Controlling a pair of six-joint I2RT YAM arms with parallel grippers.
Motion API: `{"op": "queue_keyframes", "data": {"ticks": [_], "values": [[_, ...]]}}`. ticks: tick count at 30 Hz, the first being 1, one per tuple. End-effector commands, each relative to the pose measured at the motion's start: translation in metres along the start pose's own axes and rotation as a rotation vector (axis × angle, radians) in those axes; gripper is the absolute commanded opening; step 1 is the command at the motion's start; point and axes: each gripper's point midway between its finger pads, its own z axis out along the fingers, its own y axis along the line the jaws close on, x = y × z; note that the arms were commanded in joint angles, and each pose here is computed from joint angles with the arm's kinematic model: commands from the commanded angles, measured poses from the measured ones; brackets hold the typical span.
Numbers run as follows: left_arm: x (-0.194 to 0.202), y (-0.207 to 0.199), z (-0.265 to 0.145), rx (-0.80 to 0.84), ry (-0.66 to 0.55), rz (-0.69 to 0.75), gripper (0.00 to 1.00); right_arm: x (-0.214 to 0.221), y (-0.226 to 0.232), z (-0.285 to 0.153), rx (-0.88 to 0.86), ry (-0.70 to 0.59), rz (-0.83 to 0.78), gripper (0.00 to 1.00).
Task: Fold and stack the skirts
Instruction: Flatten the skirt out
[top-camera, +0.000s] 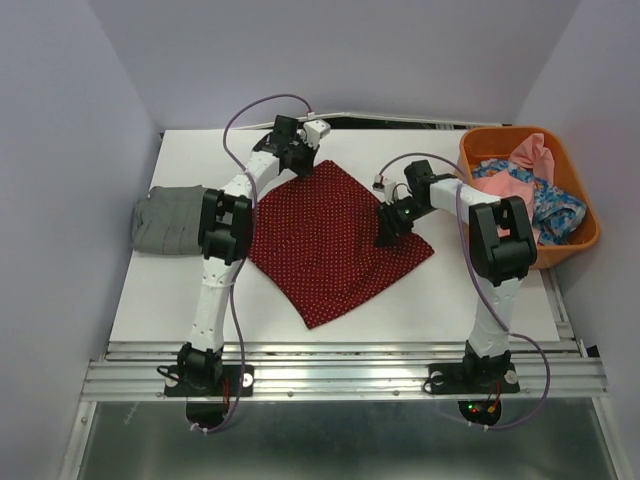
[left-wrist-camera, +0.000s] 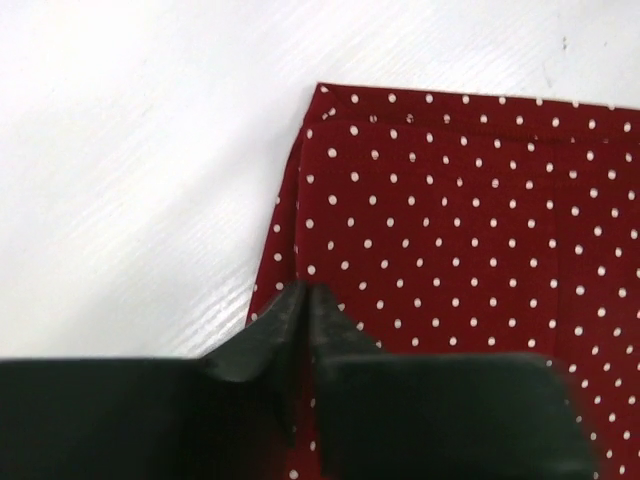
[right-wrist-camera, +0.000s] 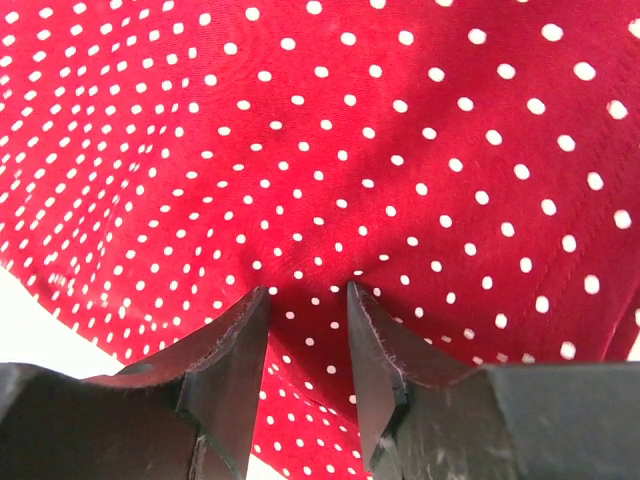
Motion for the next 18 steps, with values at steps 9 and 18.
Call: {"op": "queue_keyframes", "data": {"ticks": [9,18], "values": [[-0.028,-0.066,-0.060,0.186,-0.095,0.206,0.00,0.043,0.066,0.015,-0.188,0.102,0.180,0.43],[0.040,-0.122,-0.094,0.333,-0.012,0.432,0.00,0.046,0.099,0.010,-0.265,0.056,0.216,0.45]]}}
